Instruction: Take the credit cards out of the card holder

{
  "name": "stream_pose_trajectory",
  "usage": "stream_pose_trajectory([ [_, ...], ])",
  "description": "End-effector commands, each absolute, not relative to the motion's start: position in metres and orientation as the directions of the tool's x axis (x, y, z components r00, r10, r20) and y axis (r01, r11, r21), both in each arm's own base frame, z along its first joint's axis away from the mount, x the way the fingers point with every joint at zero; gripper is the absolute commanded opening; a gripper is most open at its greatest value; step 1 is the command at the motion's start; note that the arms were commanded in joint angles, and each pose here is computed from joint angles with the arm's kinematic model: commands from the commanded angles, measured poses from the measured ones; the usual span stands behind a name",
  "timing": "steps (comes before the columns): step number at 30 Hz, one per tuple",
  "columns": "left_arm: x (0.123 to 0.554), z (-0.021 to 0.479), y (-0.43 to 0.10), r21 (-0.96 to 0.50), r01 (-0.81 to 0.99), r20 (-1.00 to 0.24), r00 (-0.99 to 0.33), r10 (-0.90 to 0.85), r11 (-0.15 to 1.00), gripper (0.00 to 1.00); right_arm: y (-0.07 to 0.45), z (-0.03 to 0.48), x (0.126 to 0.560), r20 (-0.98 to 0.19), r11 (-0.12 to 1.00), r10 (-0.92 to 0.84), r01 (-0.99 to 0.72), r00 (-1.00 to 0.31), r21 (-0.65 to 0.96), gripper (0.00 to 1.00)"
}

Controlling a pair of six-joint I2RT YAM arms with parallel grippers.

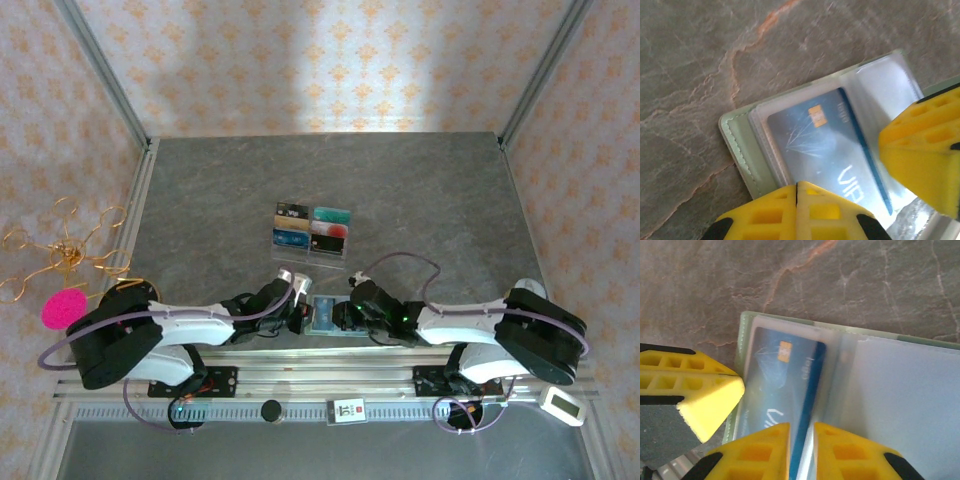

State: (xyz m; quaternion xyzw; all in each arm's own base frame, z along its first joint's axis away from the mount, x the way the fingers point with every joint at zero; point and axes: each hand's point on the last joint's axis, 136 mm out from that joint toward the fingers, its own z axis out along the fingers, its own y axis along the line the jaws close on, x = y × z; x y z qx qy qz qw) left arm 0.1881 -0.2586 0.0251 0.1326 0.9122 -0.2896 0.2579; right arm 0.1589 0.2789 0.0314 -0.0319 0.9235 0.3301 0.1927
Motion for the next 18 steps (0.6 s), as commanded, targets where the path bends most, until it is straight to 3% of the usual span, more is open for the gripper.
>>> stream_pose_trajectory([
  [1,0.194,0.023,-0.259,-0.445,0.398,-0.555,-0.826,0.102,0.802,0.00,0.284,0.034,0.166,-0.384,0.786,0.090,-0.172,-0.919,0.594,0.17],
  [6,0.188,0.016,-0.261,-0.461,0.401,-0.533,-0.838,0.114,0.792,0.00,0.291,0.032,0.164,-0.375,0.767,0.077,-0.186,-0.924,0.614,0.16],
  [11,0.185,0.013,-0.258,-0.462,0.389,-0.520,-0.847,0.112,0.797,0.00,0.287,0.031,0.168,-0.388,0.784,0.092,-0.174,-0.917,0.595,0.00],
  [18,0.183,0.012,-0.253,-0.467,0.379,-0.524,-0.846,0.096,0.799,0.00,0.258,0.030,0.168,-0.397,0.814,0.175,-0.095,-0.901,0.574,0.00],
])
